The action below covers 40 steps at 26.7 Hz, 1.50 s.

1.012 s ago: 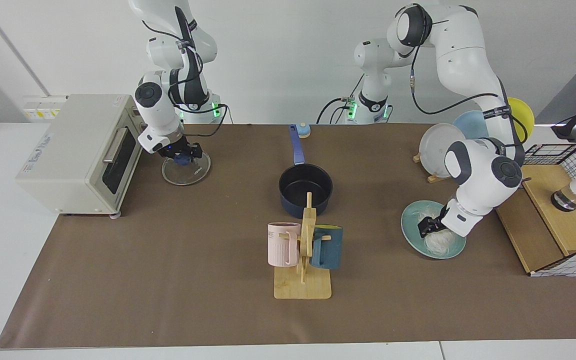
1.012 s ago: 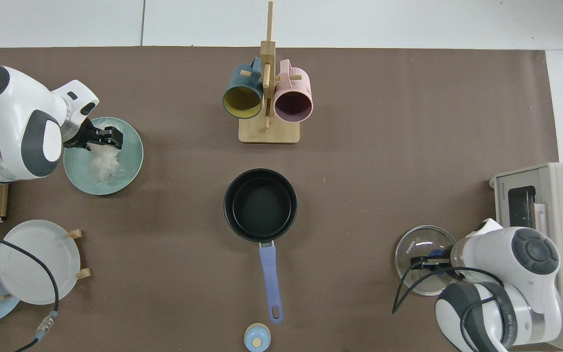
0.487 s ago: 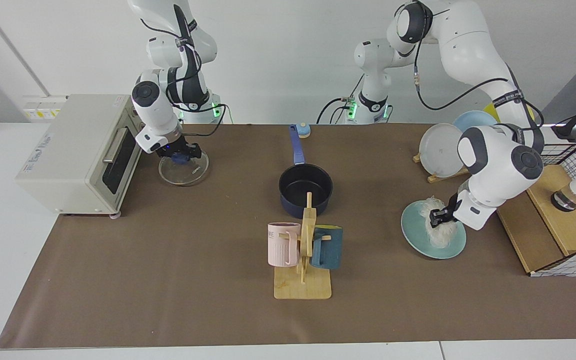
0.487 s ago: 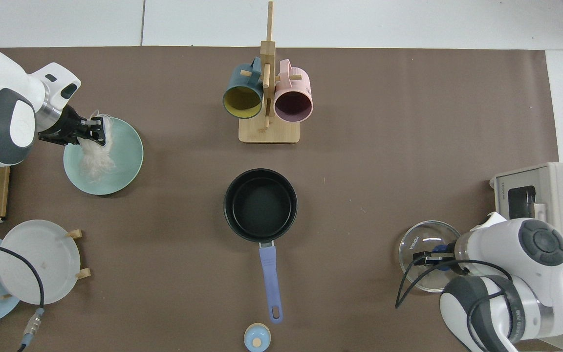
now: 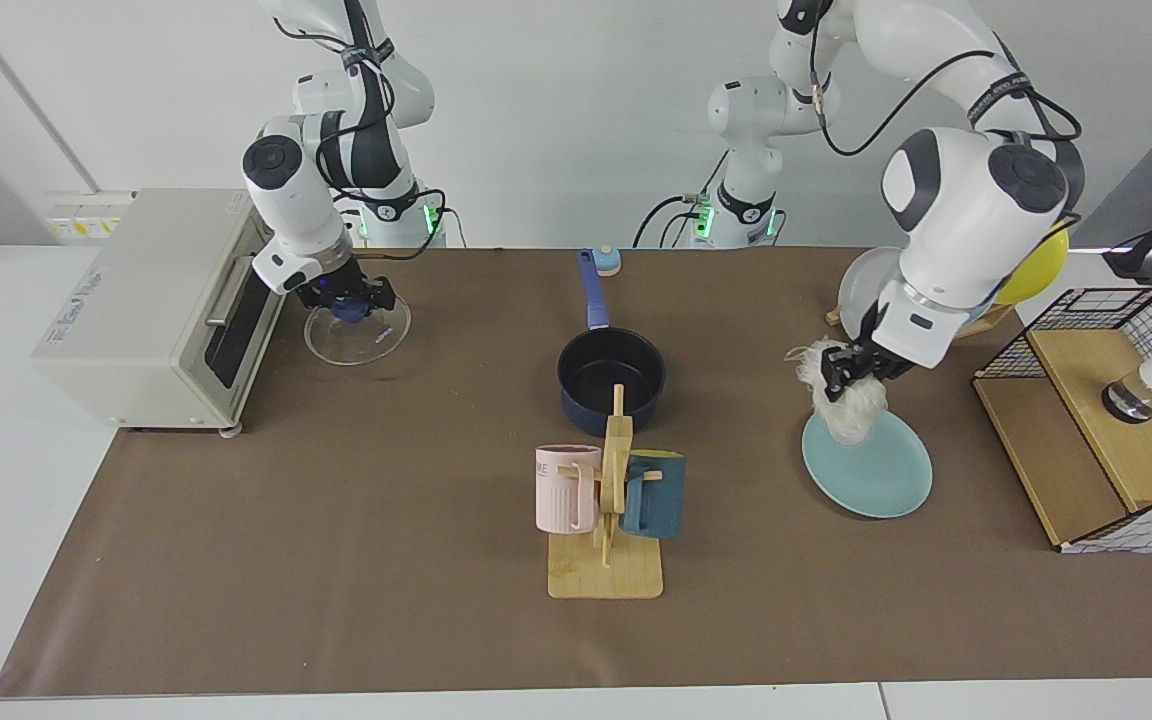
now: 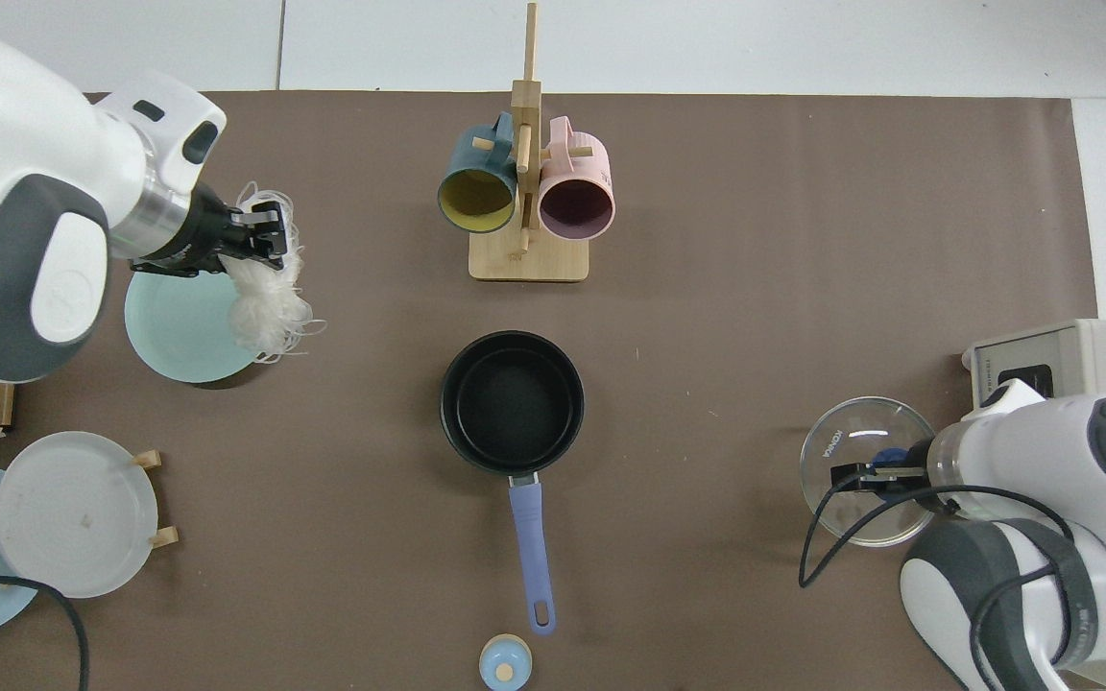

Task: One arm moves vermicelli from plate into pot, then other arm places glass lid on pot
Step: 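Carry the vermicelli over the black pot with the left gripper and release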

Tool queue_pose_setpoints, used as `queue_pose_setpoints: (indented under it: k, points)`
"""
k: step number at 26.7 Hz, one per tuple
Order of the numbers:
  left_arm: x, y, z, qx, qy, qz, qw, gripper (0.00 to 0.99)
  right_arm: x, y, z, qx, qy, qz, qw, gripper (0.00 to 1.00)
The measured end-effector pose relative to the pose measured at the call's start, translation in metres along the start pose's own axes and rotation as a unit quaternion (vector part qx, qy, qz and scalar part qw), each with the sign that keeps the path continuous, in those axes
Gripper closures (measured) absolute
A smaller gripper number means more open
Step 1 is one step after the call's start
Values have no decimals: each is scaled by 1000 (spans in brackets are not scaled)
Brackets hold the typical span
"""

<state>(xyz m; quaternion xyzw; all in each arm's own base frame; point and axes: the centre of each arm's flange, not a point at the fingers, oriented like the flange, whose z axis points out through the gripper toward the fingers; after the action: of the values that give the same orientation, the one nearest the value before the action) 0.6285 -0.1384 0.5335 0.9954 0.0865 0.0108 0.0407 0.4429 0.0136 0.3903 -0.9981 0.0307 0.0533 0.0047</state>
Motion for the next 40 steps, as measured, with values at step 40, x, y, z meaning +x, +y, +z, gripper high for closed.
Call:
queue_pose_setpoints:
  k: [40]
  points:
    - [-147,186,156,16,-45,99,994,643,25,-14,-106,-4,-18,-11,1000,573]
